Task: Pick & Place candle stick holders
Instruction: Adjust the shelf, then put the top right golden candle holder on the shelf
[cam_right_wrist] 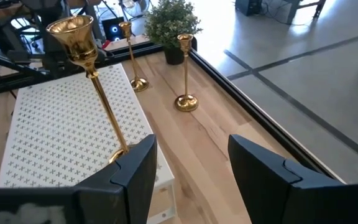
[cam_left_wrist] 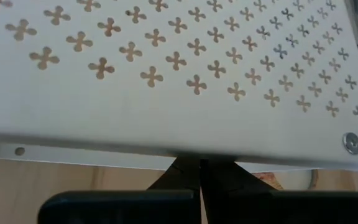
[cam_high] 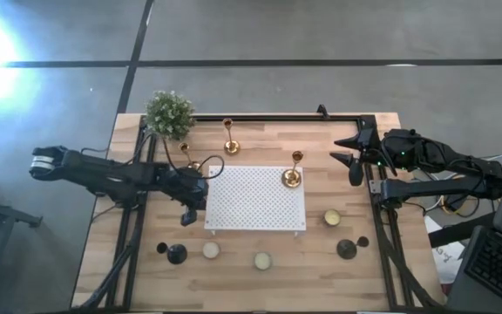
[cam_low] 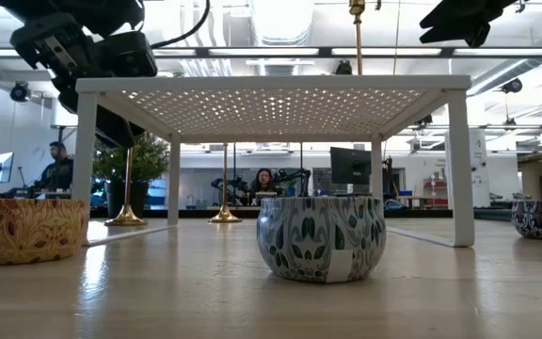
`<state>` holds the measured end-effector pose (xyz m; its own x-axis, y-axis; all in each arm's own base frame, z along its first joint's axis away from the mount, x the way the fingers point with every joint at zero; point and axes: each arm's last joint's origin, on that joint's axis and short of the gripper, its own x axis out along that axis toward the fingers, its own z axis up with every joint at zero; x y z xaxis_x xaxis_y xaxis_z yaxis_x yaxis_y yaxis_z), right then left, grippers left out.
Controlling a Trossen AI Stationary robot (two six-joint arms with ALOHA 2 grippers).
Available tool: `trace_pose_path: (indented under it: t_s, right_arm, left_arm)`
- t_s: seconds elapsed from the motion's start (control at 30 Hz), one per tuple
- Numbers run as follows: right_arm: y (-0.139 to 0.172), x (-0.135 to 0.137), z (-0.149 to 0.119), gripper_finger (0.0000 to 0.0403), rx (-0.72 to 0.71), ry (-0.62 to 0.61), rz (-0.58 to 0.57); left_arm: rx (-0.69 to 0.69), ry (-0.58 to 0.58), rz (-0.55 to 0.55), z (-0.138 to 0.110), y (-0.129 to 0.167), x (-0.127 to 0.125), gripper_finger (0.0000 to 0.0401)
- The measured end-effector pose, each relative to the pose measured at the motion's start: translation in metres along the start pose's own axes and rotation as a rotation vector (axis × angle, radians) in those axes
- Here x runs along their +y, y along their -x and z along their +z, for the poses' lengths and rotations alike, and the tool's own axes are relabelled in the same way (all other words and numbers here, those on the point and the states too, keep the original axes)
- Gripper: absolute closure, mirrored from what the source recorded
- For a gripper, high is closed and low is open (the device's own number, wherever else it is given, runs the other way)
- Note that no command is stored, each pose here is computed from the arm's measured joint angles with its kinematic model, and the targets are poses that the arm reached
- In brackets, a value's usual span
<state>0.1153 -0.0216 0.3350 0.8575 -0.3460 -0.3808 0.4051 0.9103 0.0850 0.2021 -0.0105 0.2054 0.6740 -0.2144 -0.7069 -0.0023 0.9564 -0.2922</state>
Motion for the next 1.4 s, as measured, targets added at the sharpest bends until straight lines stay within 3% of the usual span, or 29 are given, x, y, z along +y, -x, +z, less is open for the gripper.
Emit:
trace_pose_path:
  t_s: [0.13, 0.2, 0.3, 0.5, 0.67, 0.9, 1.17, 1.4]
  right_arm:
    - [-0.001, 0.0, -0.002, 0.0213, 0.009, 0.002, -0.001]
    - [-0.002, 0.0, -0.004, 0.0214, 0.024, 0.005, -0.004]
    - [-0.002, -0.001, -0.006, 0.0213, 0.041, -0.006, -0.007]
    - [-0.002, -0.001, -0.009, 0.0216, 0.07, -0.001, -0.013]
    - [-0.003, -0.001, -0.009, 0.0214, 0.071, 0.001, -0.014]
    - [-0.003, -0.001, -0.01, 0.0216, 0.071, 0.003, -0.016]
    - [-0.008, -0.001, -0.012, 0.0218, 0.048, 0.016, -0.029]
    - [-0.008, -0.001, -0.012, 0.0219, 0.044, 0.028, -0.03]
  left_arm:
    - [-0.001, -0.044, 0.014, 0.006, -0.001, -0.001, 0.0398]
    - [0.006, -0.049, 0.084, 0.007, 0.003, 0.0, 0.0399]
    - [0.046, -0.01, 0.211, 0.002, 0.014, 0.003, 0.0399]
    - [0.013, 0.095, 0.322, -0.007, 0.038, 0.003, 0.04]
    - [-0.128, 0.116, 0.487, -0.005, 0.055, 0.005, 0.04]
    - [-0.374, 0.048, 0.647, 0.015, 0.067, 0.004, 0.04]
    - [-0.586, -0.002, 0.733, 0.049, 0.05, 0.014, 0.04]
    - [-0.626, 0.122, 0.82, 0.064, 0.025, 0.048, 0.0399]
